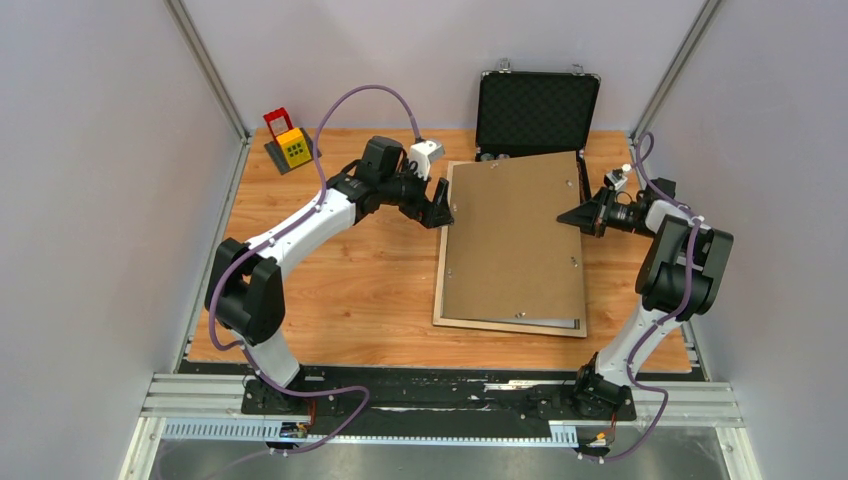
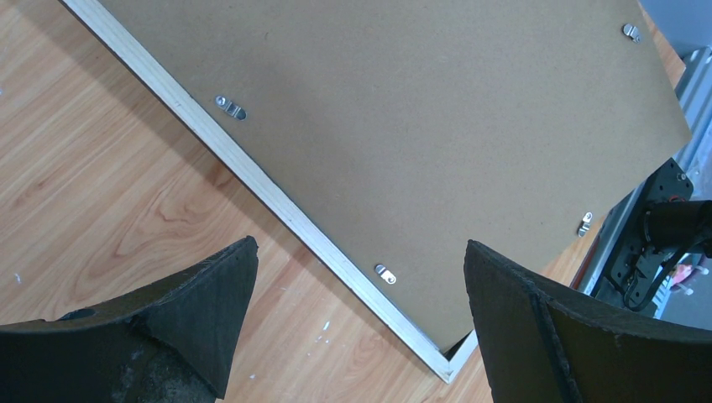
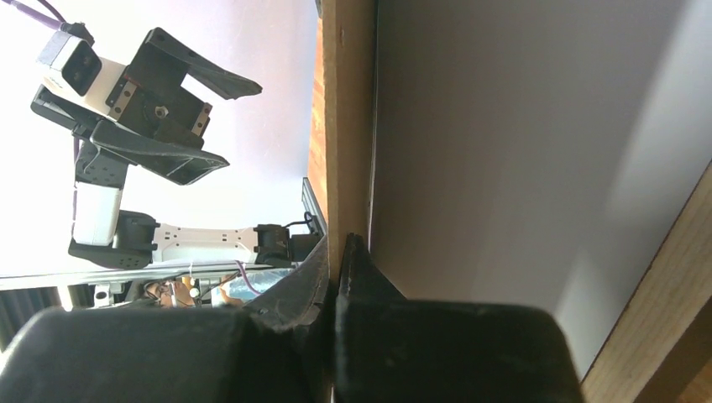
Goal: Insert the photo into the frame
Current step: Place the photo frame item in the photo frame.
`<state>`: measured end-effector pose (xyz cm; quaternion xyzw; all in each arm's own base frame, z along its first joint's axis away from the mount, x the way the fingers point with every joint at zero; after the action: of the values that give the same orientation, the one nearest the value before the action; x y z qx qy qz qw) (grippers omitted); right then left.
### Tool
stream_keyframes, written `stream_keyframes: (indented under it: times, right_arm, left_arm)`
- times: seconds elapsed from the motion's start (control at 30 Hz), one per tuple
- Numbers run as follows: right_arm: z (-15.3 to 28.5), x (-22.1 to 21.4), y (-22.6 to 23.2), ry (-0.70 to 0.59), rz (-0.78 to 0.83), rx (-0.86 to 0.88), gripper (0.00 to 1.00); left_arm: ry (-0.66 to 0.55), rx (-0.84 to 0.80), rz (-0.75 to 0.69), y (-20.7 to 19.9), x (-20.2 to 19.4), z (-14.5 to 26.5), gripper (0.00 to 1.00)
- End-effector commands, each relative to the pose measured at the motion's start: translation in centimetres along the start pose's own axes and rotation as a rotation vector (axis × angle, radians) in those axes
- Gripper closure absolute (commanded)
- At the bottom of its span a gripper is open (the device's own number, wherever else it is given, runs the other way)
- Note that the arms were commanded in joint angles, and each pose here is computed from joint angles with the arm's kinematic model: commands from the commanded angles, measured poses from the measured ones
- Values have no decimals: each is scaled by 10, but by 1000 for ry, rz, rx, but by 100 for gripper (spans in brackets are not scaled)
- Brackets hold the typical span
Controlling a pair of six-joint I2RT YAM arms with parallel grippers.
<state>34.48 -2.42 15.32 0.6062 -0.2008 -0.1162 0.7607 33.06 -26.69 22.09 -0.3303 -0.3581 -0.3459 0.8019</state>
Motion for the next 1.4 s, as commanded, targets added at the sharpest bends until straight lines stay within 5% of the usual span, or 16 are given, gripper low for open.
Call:
stream_keyframes:
  times: [0.0, 1.37]
  right_arm:
    - [1, 0, 14, 2, 31, 46, 100]
    - [5, -1, 18, -7, 35, 46, 100]
  left_arm:
    - [-69, 3, -54, -5, 17, 17, 0]
    - [-66, -4, -42, -3, 14, 18, 0]
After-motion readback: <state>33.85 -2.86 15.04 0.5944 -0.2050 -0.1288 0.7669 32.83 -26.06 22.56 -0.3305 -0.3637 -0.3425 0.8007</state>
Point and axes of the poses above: each gripper's point midway between its finger pads, its own z axis back along the fingers, its own y axis along the line the jaws close on, x = y × z, the point moved 6 cm from there along z, back along the fingers, and after that the axes turned 5 degrees about -z, right-handed, at the moved point
